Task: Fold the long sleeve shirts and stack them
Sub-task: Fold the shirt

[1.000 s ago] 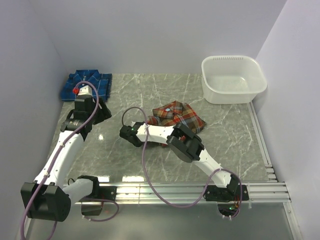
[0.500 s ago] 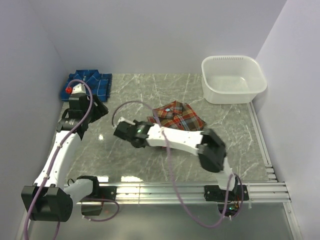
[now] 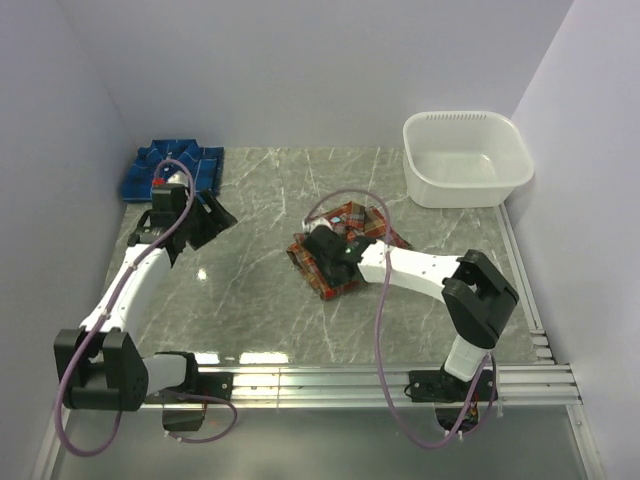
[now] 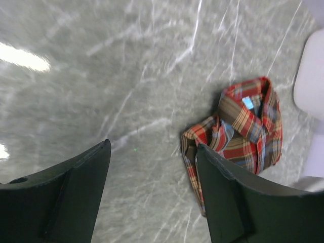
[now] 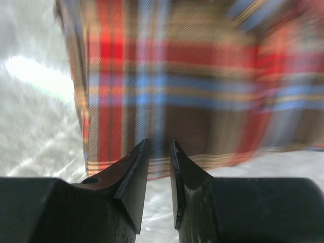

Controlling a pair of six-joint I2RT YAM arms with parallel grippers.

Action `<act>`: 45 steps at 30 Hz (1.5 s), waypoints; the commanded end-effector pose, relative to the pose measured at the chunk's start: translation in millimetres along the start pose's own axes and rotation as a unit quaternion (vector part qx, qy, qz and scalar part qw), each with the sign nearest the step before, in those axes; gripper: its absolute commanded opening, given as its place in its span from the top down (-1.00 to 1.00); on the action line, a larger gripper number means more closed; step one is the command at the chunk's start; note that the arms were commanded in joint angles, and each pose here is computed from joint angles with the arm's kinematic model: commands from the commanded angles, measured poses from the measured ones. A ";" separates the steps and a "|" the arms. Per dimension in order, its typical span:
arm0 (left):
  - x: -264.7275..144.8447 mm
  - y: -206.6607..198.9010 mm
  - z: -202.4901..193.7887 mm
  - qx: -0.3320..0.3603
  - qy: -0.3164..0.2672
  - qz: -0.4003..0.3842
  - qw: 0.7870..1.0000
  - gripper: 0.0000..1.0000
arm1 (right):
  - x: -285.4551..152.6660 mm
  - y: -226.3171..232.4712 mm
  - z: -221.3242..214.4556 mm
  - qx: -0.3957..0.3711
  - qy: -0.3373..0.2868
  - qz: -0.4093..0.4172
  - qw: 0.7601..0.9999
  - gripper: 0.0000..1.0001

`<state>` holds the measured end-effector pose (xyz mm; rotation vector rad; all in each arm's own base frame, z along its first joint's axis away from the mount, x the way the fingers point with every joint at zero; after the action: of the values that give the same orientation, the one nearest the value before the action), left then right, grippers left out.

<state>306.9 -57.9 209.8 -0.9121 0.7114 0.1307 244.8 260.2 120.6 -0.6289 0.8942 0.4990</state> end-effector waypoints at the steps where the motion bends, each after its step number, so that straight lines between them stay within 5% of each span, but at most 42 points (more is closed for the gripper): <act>1: 11.5 -1.8 -16.3 -0.026 0.049 -0.035 0.998 -0.50 | 13.6 37.4 -12.8 0.042 -0.014 0.087 0.995 0.39; 8: 41.0 4.4 -51.8 -0.045 0.118 -0.037 0.991 -0.48 | 20.1 54.6 -43.8 0.029 0.007 0.130 0.991 0.39; 13: 62.0 -7.8 -83.1 -0.046 0.162 -0.043 0.985 -0.42 | -3.8 42.2 -23.5 0.024 -0.041 0.121 0.992 0.31; 23: 113.7 -16.6 -114.0 -0.058 0.196 -0.035 0.978 -0.23 | -40.7 9.0 44.9 0.060 -0.157 0.071 0.983 -0.42; 38: 140.3 6.0 -144.5 -0.062 0.221 -0.011 0.973 -0.04 | 11.9 -7.0 124.4 0.145 -0.197 0.027 0.969 -0.11; 45: 146.2 25.2 -156.6 -0.067 0.233 0.001 0.970 0.39 | 47.3 -5.3 124.5 0.139 -0.166 0.009 0.976 -0.11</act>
<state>339.0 -190.3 60.6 -1.1055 1.1137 -0.0643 324.5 341.9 127.1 -0.2995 0.6919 0.5093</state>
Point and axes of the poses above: each gripper's point midway between its finger pads, its own x axis out along the fingers, its own y axis along the line the jaws close on, z = x × y, the point moved 5 cm from there along -x, back along the fingers, and after that the axes turned 15 degrees about -x, right-handed, at the moved point
